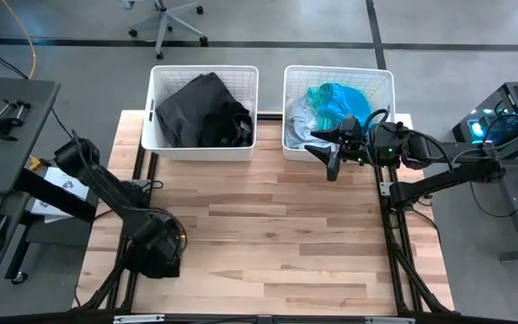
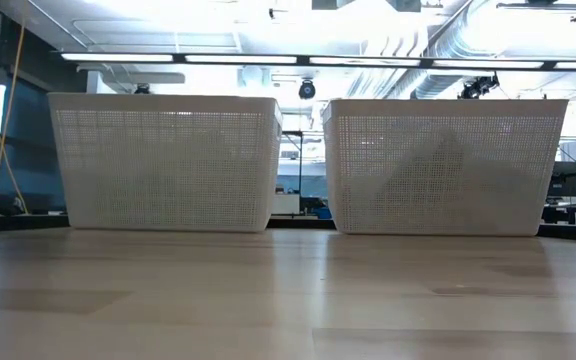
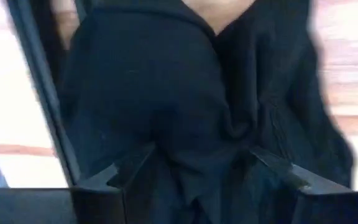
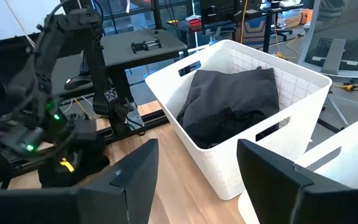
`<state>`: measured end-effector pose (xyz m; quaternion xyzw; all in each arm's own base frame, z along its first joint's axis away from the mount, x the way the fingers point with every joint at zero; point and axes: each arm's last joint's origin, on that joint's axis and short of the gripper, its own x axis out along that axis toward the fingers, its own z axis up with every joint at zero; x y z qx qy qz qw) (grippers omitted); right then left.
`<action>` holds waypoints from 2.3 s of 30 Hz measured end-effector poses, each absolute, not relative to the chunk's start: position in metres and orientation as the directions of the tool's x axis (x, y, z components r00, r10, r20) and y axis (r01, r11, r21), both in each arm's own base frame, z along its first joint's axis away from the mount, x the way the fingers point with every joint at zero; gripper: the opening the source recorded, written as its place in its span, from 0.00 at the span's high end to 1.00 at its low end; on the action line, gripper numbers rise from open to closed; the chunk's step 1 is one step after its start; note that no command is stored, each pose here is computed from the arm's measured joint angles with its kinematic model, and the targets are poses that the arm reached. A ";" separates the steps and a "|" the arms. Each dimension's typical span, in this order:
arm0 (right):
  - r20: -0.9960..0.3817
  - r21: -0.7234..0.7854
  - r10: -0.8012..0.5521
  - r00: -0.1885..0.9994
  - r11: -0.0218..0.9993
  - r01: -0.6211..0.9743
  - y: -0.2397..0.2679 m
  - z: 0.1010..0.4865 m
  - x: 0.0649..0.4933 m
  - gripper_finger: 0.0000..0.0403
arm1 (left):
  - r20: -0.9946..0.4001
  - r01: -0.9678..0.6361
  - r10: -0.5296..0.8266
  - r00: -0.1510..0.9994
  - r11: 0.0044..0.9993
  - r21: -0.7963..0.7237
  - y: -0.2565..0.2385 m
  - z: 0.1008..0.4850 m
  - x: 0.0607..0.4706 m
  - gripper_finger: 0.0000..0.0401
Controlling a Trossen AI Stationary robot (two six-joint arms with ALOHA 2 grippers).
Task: Sort clothes
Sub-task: Put the black sweatpants into the left white bin, then move the white bins to the edge of the table
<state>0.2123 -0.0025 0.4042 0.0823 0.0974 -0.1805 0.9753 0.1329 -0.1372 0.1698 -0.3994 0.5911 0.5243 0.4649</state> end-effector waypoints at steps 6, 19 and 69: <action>-0.220 0.163 -0.333 0.917 0.914 0.371 -0.002 0.404 0.212 0.48 | -0.991 -0.982 -0.110 -0.077 0.183 0.056 -0.137 0.135 0.135 0.53; -0.191 0.244 -0.332 0.924 0.895 0.373 -0.002 0.407 0.213 0.48 | -0.820 -0.735 -0.002 0.572 0.442 -0.514 -0.155 0.183 0.198 0.97; -0.965 0.074 -0.163 0.204 0.579 0.812 -0.140 0.313 0.205 0.48 | -0.980 -0.750 0.066 0.186 0.654 -0.099 0.148 0.315 0.203 0.59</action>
